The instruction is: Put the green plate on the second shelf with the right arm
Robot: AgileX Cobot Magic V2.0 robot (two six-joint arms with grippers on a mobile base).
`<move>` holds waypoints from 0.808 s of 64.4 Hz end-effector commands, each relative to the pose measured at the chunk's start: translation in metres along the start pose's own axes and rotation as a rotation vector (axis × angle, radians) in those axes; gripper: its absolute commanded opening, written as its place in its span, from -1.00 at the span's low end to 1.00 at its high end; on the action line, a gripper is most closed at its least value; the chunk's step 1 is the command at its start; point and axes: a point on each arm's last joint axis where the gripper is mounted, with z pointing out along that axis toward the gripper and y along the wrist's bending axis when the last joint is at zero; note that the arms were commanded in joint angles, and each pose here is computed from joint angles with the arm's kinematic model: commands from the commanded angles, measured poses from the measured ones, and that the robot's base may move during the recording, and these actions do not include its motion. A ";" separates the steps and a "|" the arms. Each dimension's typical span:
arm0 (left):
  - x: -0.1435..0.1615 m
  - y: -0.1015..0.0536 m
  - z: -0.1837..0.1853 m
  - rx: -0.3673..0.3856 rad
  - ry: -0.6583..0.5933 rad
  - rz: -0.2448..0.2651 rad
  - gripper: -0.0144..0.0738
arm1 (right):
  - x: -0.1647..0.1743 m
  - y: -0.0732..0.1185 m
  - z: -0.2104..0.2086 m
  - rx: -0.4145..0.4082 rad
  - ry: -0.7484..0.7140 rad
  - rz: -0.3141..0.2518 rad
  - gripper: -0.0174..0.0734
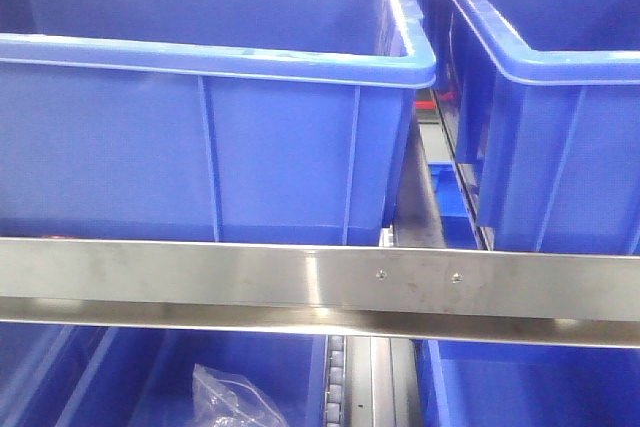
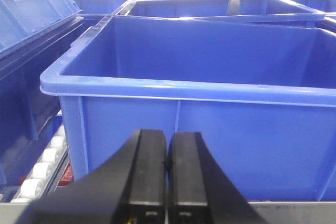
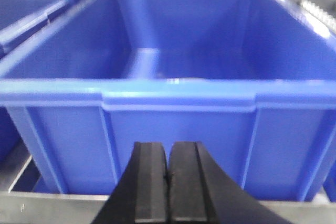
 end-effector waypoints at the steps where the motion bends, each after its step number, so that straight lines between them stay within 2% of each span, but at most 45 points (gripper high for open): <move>1: 0.005 0.000 -0.001 0.000 -0.061 -0.008 -0.38 | -0.014 0.001 -0.001 -0.001 -0.102 -0.015 -0.55; 13: 0.005 0.000 -0.001 0.000 -0.061 -0.008 -0.38 | -0.015 0.001 -0.001 0.000 -0.114 -0.067 -0.55; 28: 0.005 0.000 -0.001 0.000 -0.061 -0.008 -0.38 | -0.020 0.002 -0.002 -0.004 -0.169 -0.072 -0.55; 52: 0.005 0.000 -0.001 0.000 -0.061 -0.008 -0.38 | -0.020 0.001 -0.002 -0.004 -0.169 -0.066 -0.55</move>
